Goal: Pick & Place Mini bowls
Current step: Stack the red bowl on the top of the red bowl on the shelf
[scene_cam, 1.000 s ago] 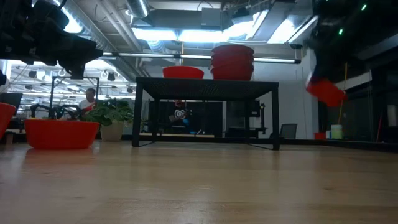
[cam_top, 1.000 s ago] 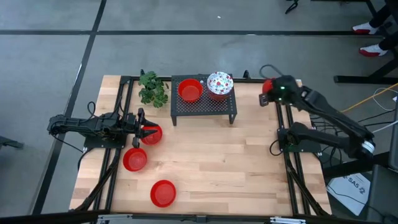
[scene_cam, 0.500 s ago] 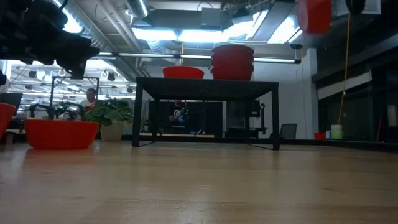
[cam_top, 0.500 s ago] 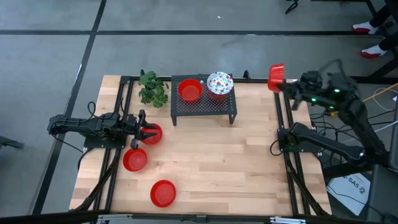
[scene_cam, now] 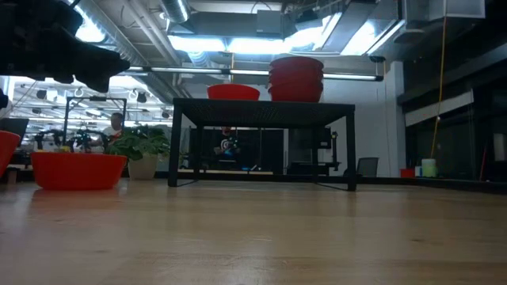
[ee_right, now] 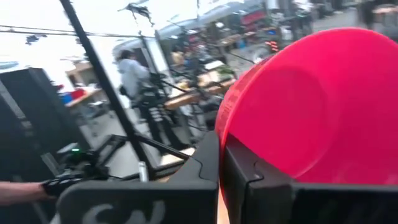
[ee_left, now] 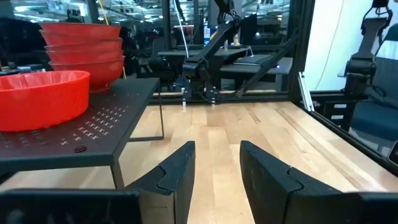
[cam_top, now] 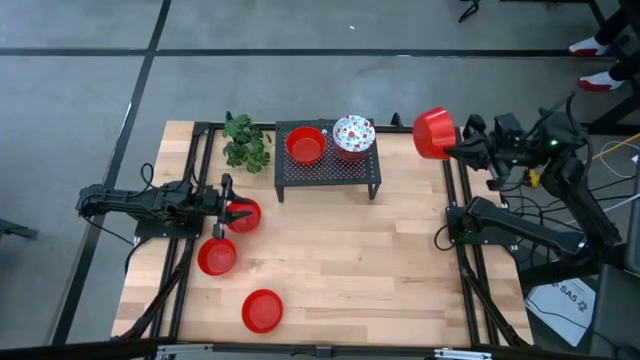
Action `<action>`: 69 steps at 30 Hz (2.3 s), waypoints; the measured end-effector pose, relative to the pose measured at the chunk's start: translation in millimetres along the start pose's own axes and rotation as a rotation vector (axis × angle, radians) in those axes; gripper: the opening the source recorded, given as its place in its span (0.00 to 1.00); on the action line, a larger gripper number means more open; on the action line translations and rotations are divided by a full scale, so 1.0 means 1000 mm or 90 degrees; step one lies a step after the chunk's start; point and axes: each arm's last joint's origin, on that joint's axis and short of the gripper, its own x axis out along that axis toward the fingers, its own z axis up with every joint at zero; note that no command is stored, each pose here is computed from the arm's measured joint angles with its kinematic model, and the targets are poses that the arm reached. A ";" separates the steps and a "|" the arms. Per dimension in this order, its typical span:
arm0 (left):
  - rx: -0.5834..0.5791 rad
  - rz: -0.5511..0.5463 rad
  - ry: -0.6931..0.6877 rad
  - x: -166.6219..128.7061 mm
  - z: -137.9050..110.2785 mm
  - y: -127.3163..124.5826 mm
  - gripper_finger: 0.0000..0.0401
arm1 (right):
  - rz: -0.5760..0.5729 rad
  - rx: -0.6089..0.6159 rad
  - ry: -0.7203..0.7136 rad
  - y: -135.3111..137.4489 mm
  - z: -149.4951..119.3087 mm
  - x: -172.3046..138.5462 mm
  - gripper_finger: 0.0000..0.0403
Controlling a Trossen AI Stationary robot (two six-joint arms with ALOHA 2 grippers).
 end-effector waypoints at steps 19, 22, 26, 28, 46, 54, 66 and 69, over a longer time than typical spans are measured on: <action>-0.449 -0.106 -0.298 -0.011 0.045 0.001 0.31 | 0.189 0.003 -0.047 -0.007 0.014 0.091 0.01; -0.482 -0.121 -0.327 -0.014 0.049 0.001 0.31 | 0.196 0.028 -0.027 -0.010 0.007 0.111 0.01; -0.519 -0.145 -0.382 -0.018 0.057 0.002 0.31 | 0.239 0.045 -0.030 -0.007 0.001 0.135 0.01; -0.526 -0.153 -0.410 -0.021 0.061 0.002 0.31 | 0.261 0.048 -0.034 -0.005 -0.002 0.147 0.01; -0.438 -0.168 -0.186 0.050 0.136 0.002 0.34 | 0.440 0.076 -0.048 0.020 -0.038 0.213 0.01; -0.419 -0.219 -0.203 0.089 0.153 0.015 0.46 | 0.520 0.069 -0.046 0.044 -0.048 0.216 0.01; -0.331 -0.340 -0.166 0.166 0.187 0.012 0.51 | 0.589 0.053 -0.054 0.068 -0.052 0.211 0.01; -0.325 -0.365 -0.153 0.181 0.190 0.012 0.51 | 0.618 0.047 -0.064 0.074 -0.051 0.208 0.01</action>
